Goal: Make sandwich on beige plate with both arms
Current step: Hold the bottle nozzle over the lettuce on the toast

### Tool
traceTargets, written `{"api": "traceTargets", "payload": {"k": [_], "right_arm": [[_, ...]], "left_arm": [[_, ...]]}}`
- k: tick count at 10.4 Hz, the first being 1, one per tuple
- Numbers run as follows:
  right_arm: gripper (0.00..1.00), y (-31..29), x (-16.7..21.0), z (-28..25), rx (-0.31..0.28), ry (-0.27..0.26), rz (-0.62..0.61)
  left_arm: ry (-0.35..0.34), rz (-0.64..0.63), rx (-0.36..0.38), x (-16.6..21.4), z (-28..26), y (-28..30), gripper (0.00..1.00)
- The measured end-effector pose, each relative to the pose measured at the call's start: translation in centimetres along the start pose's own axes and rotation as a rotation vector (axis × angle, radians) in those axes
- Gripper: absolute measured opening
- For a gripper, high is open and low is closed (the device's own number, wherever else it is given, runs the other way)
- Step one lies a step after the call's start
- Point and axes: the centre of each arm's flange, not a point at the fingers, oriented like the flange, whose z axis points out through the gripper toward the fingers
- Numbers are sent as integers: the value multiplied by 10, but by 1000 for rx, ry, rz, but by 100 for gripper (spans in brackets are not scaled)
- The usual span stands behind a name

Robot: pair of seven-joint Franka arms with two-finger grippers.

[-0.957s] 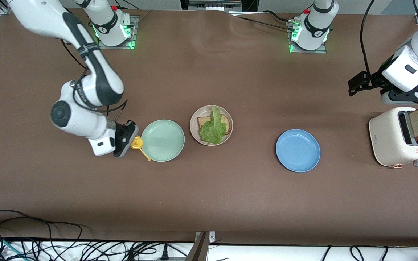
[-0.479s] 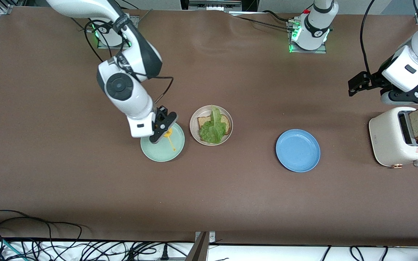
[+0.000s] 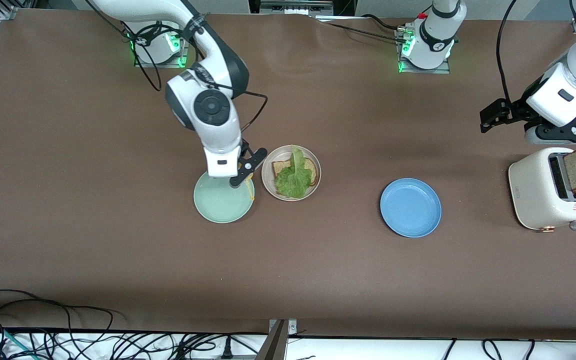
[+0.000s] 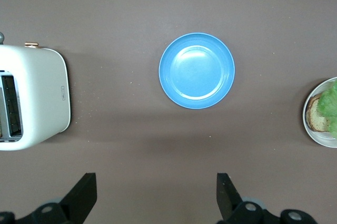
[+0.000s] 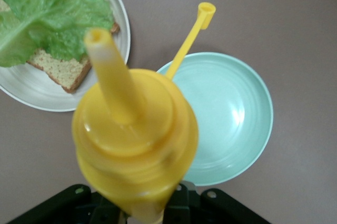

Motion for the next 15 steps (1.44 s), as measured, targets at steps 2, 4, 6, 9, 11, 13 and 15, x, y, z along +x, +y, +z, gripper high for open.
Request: {"api": "traceTargets", "payload": {"k": [2, 4, 6, 9, 11, 13, 15], "right_arm": [[20, -32, 17, -1, -56, -79, 4], [20, -47, 26, 6, -99, -145, -8], [20, -57, 30, 16, -149, -225, -12], [20, -84, 40, 30, -194, -301, -2], [20, -106, 48, 38, -216, -320, 17], [20, -124, 56, 53, -248, -348, 10], [20, -141, 59, 81, -291, -400, -11]], "left_arm": [[0, 0, 0, 0, 0, 0, 100], [0, 0, 0, 0, 0, 0, 100], [0, 0, 0, 0, 0, 0, 100], [0, 0, 0, 0, 0, 0, 100], [0, 0, 0, 0, 0, 0, 100], [0, 0, 0, 0, 0, 0, 100], [0, 0, 0, 0, 0, 0, 100]]}}
